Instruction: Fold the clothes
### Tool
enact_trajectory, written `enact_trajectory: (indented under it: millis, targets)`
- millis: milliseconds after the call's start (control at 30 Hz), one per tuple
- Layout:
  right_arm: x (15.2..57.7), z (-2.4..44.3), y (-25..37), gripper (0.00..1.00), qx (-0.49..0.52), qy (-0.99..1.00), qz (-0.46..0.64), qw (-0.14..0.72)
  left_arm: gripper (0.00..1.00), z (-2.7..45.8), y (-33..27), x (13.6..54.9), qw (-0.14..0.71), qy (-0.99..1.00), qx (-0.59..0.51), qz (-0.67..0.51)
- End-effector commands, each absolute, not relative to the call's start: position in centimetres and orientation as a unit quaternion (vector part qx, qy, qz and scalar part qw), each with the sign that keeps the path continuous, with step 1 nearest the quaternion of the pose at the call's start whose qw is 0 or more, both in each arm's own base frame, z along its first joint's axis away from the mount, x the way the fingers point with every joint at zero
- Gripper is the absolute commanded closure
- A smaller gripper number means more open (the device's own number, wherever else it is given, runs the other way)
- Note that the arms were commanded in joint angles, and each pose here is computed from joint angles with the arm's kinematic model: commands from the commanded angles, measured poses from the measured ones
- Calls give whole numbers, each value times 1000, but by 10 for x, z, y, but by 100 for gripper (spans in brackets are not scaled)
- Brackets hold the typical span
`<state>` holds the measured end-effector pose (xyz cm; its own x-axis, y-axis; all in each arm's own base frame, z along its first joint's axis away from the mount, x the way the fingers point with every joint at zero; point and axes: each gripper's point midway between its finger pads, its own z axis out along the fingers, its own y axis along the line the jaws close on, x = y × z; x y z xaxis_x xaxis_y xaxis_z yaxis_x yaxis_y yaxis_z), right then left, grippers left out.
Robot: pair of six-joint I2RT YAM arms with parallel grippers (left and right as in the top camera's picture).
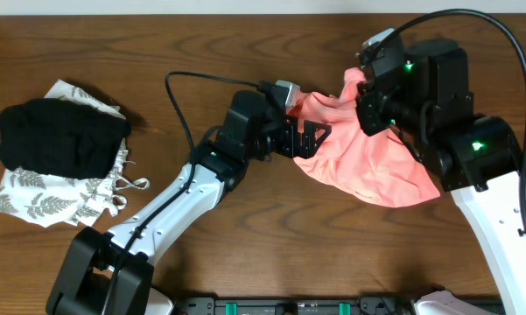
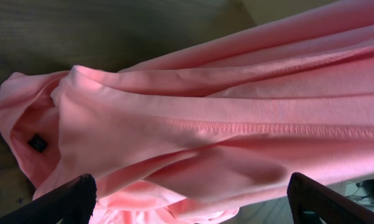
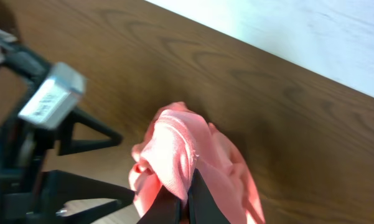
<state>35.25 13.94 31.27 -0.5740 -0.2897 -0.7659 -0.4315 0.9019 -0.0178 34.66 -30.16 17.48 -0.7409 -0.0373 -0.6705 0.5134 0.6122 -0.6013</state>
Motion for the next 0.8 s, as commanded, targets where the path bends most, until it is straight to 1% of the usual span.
enact_trajectory:
  millis: [0, 33, 100, 167, 267, 367, 500, 600, 700, 767]
  targets:
    - [343, 322, 158, 97, -228, 870, 117, 422, 2, 174, -306, 344, 319, 837, 145, -420]
    - [342, 322, 161, 94, -239, 867, 115, 423, 2, 169, -305, 341, 310, 842, 143, -417]
    - [343, 321, 157, 71, -241, 868, 95, 424, 2, 156, -300, 334, 284, 859, 141, -402]
    - [353, 318, 128, 51, -185, 885, 26, 427, 2, 141, -292, 325, 257, 875, 145, -383]
    - [363, 319, 77, 39, -65, 897, -58, 434, 2, 127, -284, 315, 230, 890, 149, -365]
    - [369, 311, 51, 34, 0, 905, -57, 422, 2, 121, -280, 309, 212, 898, 146, -358]
    - [378, 280, 30, 32, 39, 928, -14, 370, 2, 112, -274, 300, 190, 907, 150, -344]
    - [382, 241, 15, 31, 68, 950, 4, 303, 2, 103, -260, 296, 180, 924, 136, -308]
    - [385, 193, -4, 33, 106, 968, -8, 226, 2, 100, -242, 298, 188, 938, 121, -265]
    - [385, 166, -8, 36, 113, 977, -9, 183, 2, 105, -233, 301, 197, 941, 113, -253]
